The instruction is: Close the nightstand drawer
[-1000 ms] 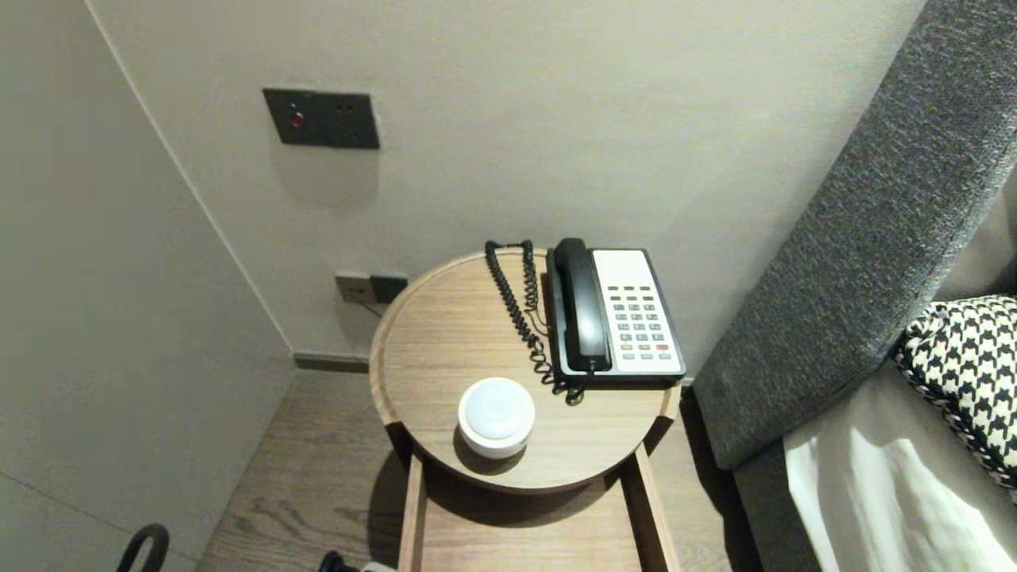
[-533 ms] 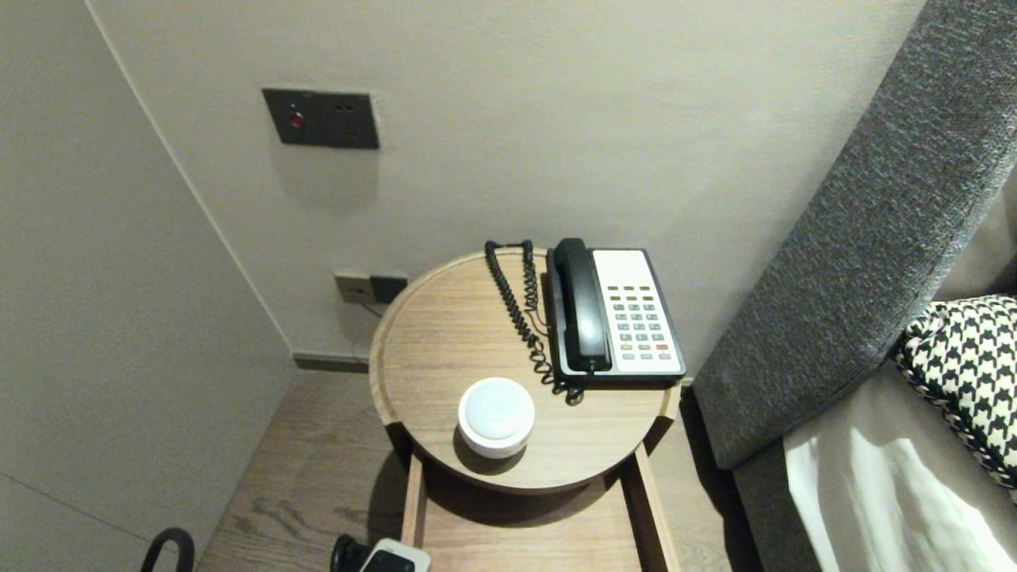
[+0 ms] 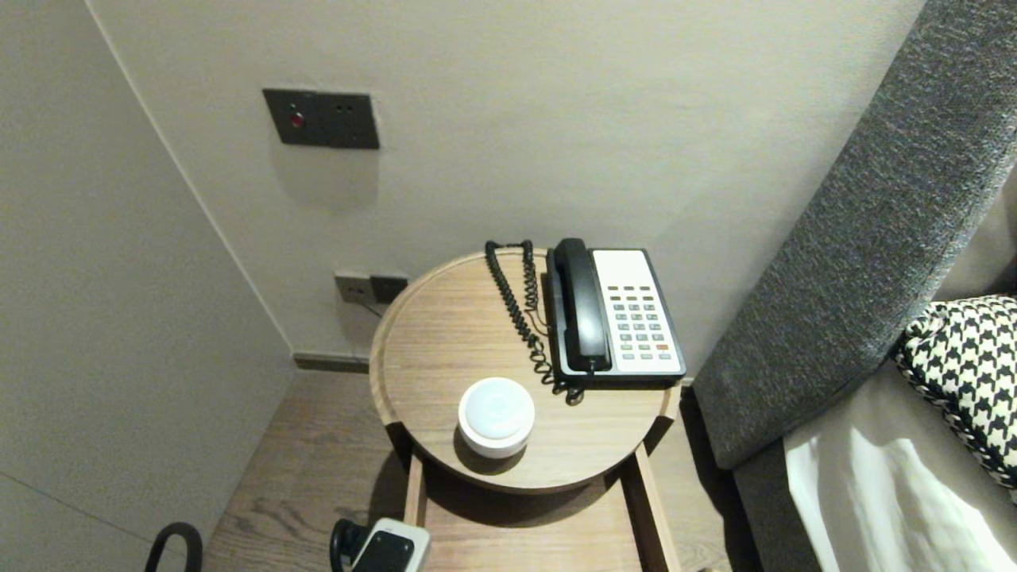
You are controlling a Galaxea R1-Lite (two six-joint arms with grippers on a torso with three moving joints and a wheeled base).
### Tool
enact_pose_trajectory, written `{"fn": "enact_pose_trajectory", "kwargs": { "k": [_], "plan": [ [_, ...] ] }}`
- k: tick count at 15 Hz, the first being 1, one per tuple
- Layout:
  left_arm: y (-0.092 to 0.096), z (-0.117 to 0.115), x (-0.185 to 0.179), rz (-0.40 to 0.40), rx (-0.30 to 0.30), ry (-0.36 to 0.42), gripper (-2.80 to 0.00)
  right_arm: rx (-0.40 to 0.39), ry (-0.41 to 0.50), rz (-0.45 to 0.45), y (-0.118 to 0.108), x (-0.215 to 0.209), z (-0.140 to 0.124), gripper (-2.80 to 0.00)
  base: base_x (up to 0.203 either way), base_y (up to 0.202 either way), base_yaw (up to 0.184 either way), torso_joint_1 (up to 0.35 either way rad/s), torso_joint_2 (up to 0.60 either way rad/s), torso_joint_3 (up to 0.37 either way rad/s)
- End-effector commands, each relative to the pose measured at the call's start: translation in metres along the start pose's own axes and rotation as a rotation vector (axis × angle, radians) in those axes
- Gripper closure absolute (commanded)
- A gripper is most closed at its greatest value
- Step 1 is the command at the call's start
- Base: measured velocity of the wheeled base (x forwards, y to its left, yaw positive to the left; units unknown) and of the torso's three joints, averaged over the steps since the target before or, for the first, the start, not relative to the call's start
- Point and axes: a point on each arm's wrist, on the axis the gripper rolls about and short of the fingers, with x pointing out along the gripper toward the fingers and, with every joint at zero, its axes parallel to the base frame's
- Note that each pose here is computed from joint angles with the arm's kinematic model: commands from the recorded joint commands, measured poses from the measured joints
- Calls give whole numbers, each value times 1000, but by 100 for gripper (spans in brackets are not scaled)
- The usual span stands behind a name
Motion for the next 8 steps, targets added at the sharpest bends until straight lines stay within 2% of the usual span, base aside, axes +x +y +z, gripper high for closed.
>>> {"fn": "enact_pose_trajectory", "kwargs": {
  "k": [1, 8],
  "plan": [
    [0, 3, 1, 4, -17, -27, 0, -1, 40, 0, 0, 2, -11, 0, 0, 0, 0, 0, 0, 0],
    [4, 21, 8, 12, -73, -81, 0, -1, 40, 0, 0, 2, -11, 0, 0, 0, 0, 0, 0, 0]
  ]
}}
